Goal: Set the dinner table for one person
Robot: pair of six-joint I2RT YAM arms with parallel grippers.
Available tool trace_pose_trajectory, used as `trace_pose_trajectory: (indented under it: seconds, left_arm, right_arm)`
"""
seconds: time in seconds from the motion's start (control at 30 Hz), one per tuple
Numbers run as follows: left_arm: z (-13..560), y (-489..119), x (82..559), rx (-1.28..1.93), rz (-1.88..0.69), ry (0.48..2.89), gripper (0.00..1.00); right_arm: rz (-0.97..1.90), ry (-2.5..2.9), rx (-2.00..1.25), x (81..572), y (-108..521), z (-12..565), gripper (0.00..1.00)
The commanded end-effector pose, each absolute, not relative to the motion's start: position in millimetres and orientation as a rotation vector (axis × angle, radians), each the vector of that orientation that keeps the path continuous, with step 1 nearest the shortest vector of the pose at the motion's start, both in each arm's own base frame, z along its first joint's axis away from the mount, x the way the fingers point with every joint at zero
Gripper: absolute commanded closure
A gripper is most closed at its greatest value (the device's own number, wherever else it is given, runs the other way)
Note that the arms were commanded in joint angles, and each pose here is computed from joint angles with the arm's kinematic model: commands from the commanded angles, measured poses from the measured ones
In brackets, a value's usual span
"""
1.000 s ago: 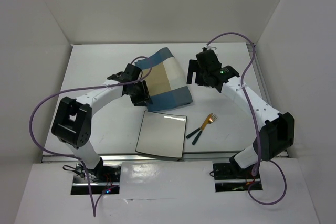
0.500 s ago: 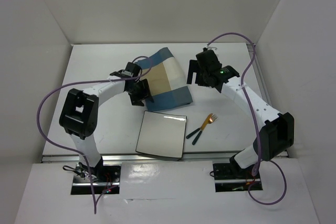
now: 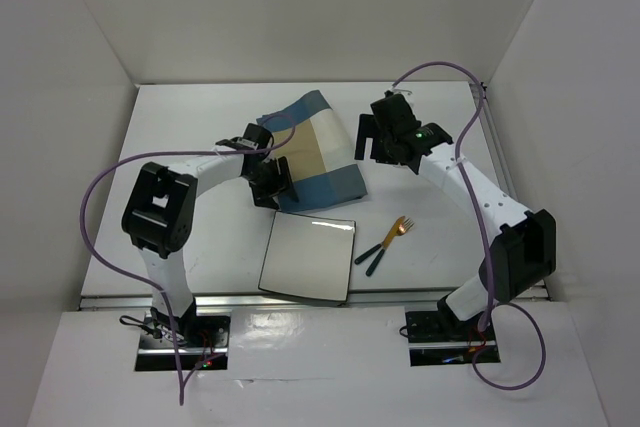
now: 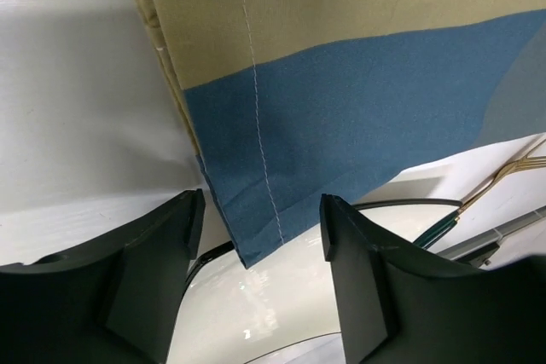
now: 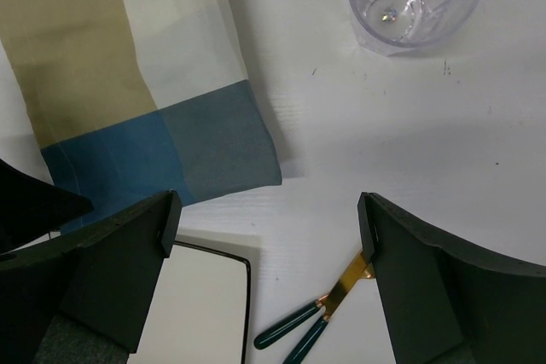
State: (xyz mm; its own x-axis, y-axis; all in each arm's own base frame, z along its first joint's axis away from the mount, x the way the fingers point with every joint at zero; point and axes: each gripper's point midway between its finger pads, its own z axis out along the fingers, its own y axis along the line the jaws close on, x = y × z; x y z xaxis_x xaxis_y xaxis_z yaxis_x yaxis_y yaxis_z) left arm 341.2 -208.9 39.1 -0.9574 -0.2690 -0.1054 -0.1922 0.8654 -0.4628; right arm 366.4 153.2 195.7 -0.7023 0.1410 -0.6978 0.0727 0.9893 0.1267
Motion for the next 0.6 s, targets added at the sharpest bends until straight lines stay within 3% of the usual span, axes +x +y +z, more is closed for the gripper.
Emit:
trace_pose_trajectory:
  seconds: [0.0,0.2,0.43,0.57]
  left_arm:
    - [45,-211,346,-0.313,-0.715,2.855,0.25]
    - [33,-208,348,-0.299,-0.676,2.87,0.22]
    - [30,-214,348,-0.284,-0.73,2.863,0.37]
    - [34,-215,351,-0.276,-0.739,2.842,0.56]
  right_arm:
    - [0.12,2.31,0.158,374,156,212,0.02]
    - [0.12,2.31,0.158,374,156,212,0.02]
    - [0.109,2.326,0.155,375,157,207,0.02]
    - [0.114,2.326,0.165,376,158,207,0.02]
